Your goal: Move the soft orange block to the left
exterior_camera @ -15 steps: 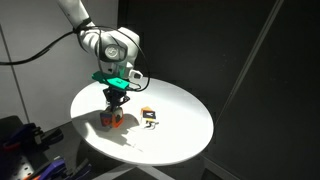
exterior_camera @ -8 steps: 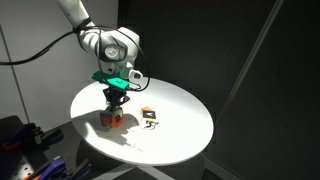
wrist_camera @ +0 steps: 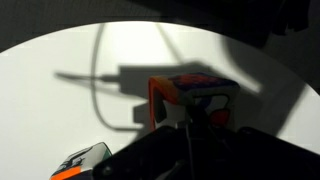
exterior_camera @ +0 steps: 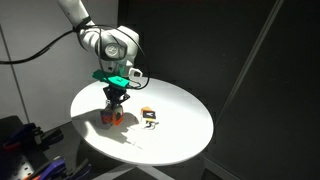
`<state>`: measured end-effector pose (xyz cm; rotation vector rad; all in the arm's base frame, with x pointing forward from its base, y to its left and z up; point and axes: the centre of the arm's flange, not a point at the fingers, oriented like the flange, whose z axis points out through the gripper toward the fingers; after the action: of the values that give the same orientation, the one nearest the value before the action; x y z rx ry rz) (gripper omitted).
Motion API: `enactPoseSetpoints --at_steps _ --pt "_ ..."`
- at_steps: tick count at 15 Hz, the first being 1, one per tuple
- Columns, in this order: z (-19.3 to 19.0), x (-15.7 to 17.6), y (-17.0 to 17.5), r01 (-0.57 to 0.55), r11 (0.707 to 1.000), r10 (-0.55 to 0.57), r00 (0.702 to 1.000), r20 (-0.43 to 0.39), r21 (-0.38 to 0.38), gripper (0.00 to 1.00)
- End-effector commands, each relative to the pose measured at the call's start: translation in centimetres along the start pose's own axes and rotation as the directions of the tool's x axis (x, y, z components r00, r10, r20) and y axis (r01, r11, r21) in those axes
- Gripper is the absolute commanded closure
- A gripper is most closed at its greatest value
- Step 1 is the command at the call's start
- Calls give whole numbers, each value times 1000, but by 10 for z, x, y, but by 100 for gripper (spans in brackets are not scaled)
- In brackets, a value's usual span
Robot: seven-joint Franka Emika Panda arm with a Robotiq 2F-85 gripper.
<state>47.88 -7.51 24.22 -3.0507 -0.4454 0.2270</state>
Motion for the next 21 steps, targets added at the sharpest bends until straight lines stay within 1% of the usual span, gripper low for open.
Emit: enactPoseSetpoints --at_steps 1,8,12,19,21 --pt "-16 9 -8 35 999 -35 999 -21 9 99" --pt "-28 32 -34 119 993 -119 992 -46 -1 99" --pt "-26 44 -45 134 991 -134 990 -50 -7 99" --pt "-1 55 -41 139 990 -140 990 -15 -7 99" --pt "2 57 -39 161 987 -161 987 -9 -6 99"
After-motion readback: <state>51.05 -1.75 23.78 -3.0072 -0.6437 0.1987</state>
